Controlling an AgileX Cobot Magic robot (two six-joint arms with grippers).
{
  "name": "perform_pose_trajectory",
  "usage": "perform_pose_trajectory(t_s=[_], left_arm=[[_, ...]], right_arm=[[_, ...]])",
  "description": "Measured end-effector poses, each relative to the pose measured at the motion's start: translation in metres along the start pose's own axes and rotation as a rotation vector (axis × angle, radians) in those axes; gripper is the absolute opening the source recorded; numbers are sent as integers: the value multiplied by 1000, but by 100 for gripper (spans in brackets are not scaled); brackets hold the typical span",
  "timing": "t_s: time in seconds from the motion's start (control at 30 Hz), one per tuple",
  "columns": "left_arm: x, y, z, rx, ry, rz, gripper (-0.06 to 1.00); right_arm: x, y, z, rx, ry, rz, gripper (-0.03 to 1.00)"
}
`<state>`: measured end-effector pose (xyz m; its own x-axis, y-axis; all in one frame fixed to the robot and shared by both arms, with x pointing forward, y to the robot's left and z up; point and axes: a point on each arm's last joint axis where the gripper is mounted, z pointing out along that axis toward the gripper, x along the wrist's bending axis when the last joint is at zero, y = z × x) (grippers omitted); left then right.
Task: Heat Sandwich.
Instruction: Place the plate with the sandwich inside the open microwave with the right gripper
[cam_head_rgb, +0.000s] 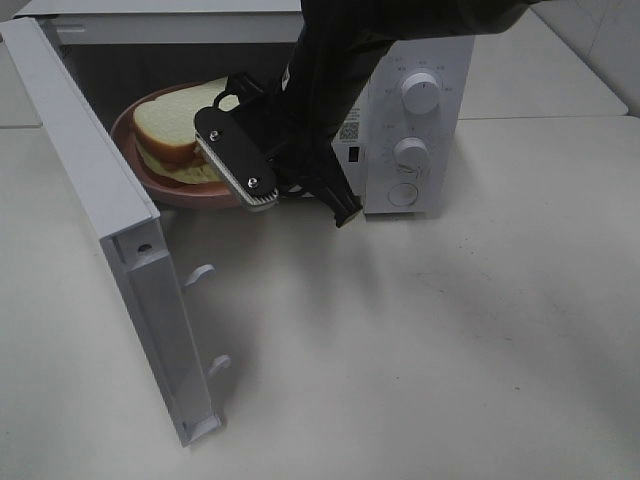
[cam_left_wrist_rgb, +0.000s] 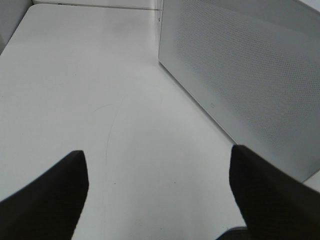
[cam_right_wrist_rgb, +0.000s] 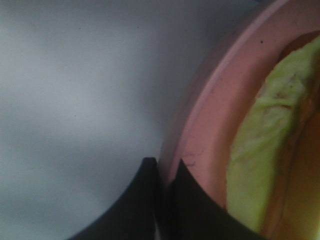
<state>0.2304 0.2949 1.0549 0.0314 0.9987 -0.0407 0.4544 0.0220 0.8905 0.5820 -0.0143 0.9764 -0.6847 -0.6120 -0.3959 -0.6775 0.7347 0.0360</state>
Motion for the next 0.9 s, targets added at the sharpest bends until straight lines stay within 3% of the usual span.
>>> perform_pose_trajectory(t_s=[0.9], left_arm=[[0, 0, 0, 0, 0, 0, 73]], right_arm=[[-39, -5, 34, 16, -34, 74, 5]])
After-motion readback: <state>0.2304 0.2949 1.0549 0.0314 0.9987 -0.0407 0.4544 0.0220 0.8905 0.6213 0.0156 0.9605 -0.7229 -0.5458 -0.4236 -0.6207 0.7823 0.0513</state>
